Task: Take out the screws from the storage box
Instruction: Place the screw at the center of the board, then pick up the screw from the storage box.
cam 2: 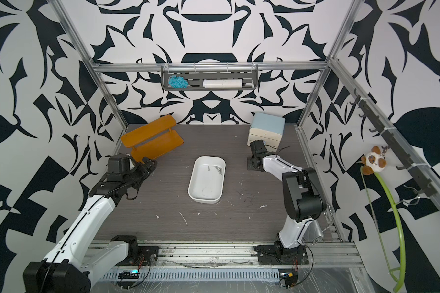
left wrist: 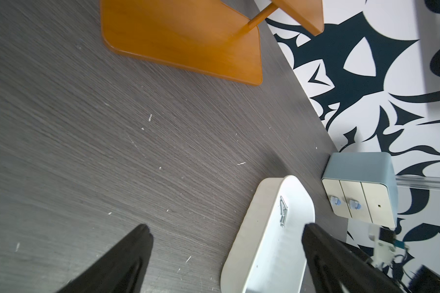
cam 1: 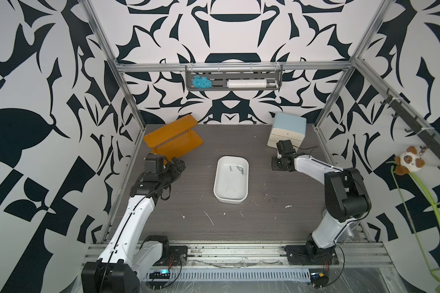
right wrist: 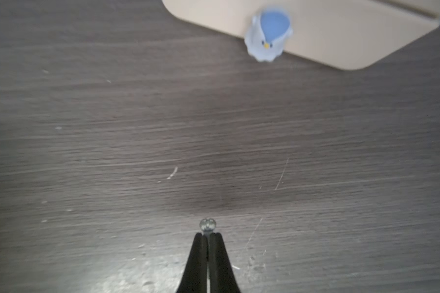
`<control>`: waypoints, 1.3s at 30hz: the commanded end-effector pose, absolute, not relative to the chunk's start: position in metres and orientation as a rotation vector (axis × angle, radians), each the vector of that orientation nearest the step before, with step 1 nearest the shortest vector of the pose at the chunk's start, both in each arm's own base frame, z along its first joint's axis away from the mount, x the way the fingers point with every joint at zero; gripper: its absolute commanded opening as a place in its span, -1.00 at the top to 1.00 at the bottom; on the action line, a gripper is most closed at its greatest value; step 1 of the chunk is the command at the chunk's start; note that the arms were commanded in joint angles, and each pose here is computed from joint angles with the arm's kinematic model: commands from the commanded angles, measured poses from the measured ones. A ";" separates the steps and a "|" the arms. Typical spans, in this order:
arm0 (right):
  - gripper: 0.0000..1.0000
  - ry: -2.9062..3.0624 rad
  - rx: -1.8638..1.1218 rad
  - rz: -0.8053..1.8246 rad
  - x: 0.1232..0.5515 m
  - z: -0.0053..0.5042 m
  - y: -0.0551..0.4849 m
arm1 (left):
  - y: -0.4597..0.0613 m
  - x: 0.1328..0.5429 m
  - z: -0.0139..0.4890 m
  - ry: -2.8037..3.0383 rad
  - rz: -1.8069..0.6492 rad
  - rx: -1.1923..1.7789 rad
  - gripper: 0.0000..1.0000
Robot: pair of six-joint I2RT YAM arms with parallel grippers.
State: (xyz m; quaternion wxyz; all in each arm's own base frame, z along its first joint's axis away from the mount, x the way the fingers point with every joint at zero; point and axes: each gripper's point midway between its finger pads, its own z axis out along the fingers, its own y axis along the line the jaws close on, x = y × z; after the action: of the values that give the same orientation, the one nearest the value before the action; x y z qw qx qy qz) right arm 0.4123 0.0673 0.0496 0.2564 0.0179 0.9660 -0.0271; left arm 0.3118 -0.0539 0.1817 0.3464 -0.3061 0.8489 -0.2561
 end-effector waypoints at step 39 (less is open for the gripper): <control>0.53 2.435 -0.688 0.274 0.367 0.113 0.329 | -0.098 0.328 0.164 2.336 -0.871 -0.627 -0.96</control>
State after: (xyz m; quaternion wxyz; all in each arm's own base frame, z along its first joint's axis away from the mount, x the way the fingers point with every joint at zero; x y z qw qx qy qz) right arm 0.3745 0.3225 0.1141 0.3201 -0.2630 0.9040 0.1056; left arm 0.3231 -0.0889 0.1501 0.2725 -0.2524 0.8761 -0.3073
